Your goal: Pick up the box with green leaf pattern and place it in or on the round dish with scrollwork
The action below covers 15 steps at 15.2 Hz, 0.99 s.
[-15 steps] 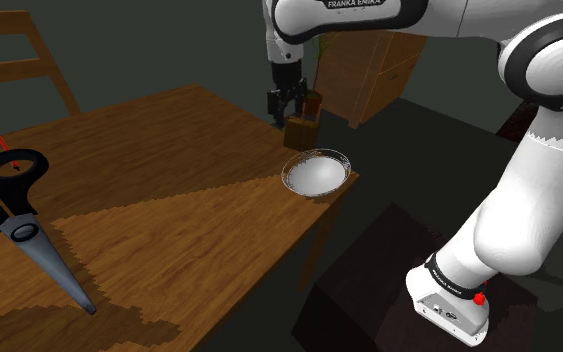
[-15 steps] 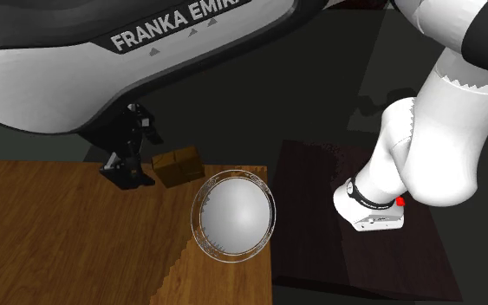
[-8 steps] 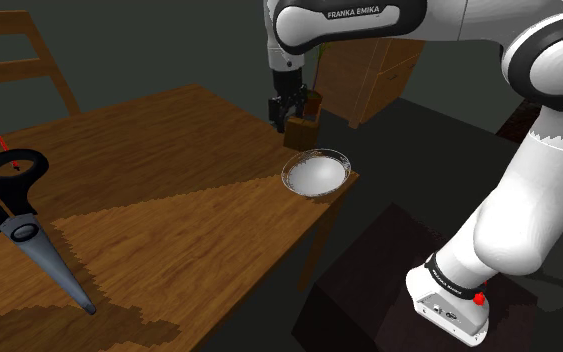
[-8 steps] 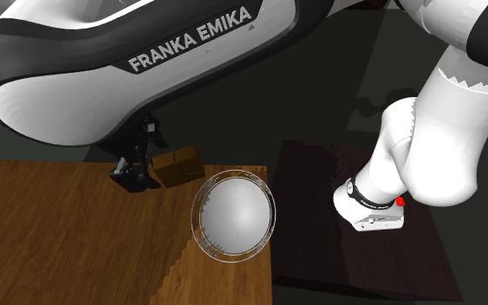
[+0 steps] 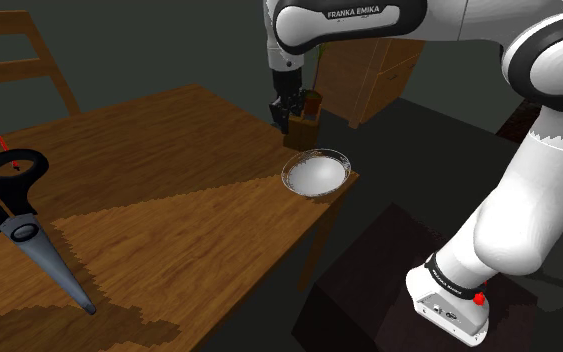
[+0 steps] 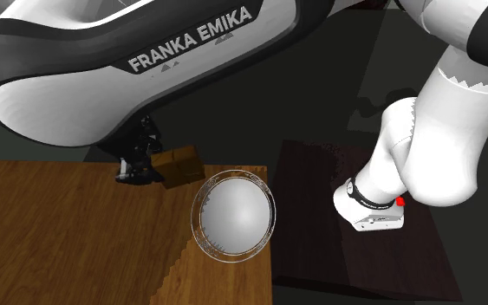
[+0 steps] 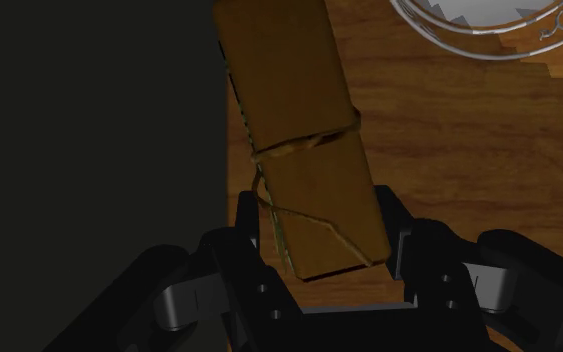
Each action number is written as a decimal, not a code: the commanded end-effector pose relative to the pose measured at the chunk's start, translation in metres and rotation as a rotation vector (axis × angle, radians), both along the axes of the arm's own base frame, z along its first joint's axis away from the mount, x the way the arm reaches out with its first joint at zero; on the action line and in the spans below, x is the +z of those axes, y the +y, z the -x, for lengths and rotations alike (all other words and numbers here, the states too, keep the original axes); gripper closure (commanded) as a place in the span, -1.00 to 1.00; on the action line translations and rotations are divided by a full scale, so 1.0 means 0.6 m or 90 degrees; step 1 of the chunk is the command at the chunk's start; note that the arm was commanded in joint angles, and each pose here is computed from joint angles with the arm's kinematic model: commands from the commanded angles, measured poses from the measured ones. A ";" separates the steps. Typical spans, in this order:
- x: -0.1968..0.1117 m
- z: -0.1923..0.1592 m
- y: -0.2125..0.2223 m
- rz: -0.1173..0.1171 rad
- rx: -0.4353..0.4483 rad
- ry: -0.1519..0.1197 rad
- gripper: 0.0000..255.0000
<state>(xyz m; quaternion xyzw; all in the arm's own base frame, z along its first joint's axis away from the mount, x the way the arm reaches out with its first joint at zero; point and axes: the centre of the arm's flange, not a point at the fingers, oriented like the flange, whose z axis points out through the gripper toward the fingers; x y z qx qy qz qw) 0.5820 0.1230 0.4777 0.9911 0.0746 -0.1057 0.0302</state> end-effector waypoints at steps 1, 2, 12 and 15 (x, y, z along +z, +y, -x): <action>-0.001 -0.001 -0.002 0.001 -0.001 0.001 1.00; -0.001 -0.001 -0.002 0.001 -0.001 0.001 1.00; 0.060 0.000 -0.002 0.001 -0.001 0.001 1.00; 0.087 0.000 -0.002 0.001 -0.001 0.001 1.00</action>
